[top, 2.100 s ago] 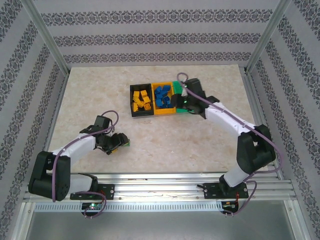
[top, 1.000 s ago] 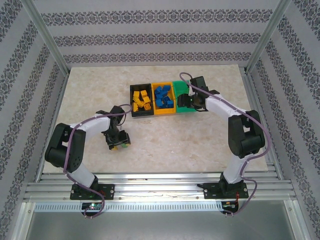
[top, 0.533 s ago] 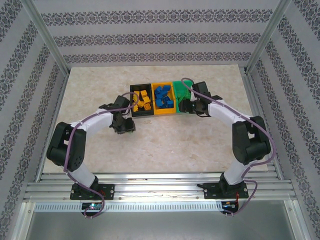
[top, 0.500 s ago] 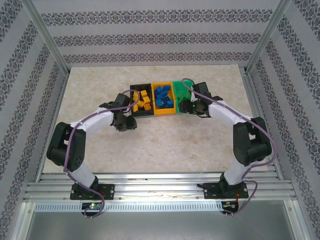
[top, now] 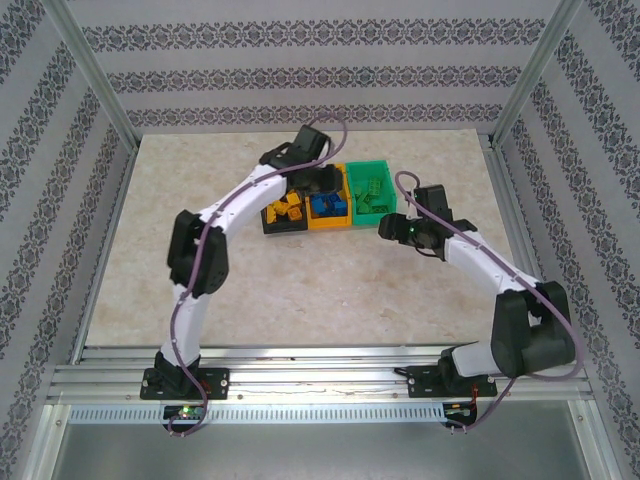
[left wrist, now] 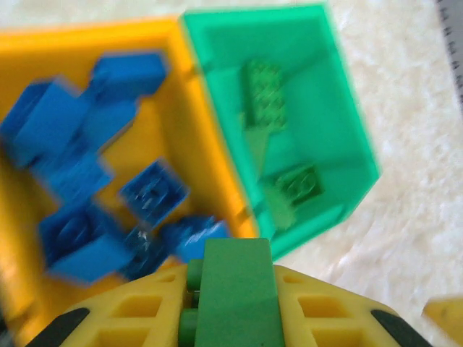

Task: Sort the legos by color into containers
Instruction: Place the lego in the container.

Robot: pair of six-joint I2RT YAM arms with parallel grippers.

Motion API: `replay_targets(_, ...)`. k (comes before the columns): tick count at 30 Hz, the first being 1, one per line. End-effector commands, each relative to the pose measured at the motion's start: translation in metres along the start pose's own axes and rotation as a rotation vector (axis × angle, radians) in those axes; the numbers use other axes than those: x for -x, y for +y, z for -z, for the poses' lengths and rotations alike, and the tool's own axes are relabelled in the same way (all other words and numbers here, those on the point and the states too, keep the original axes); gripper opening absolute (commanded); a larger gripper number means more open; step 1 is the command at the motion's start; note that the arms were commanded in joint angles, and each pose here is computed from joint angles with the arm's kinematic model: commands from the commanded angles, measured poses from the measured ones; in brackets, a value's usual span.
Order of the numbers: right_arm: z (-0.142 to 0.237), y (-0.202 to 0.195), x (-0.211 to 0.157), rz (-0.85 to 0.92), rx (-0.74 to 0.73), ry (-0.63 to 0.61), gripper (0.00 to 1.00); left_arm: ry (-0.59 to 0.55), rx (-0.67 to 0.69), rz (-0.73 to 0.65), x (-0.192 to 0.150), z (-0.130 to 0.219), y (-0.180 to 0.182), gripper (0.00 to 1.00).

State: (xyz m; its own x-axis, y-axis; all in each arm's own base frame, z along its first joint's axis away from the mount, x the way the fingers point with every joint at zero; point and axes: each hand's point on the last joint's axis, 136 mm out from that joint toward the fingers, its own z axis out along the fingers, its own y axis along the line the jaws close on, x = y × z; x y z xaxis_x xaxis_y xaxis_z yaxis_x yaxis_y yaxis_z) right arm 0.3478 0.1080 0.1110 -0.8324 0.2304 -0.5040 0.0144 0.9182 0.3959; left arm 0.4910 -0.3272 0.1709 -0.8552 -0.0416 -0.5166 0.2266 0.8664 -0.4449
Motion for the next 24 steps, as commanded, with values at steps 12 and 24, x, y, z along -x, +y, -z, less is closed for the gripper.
replay_targets(12, 0.021, -0.007, -0.022, -0.036, 0.019, -0.012, 0.60, -0.058, -0.088, -0.069, 0.031, -0.055, -0.051, 0.67)
replay_targets(24, 0.044, -0.019, 0.002, -0.032, -0.027, -0.128, 0.60, -0.202, -0.082, -0.131, 0.036, 0.020, -0.044, 0.72)
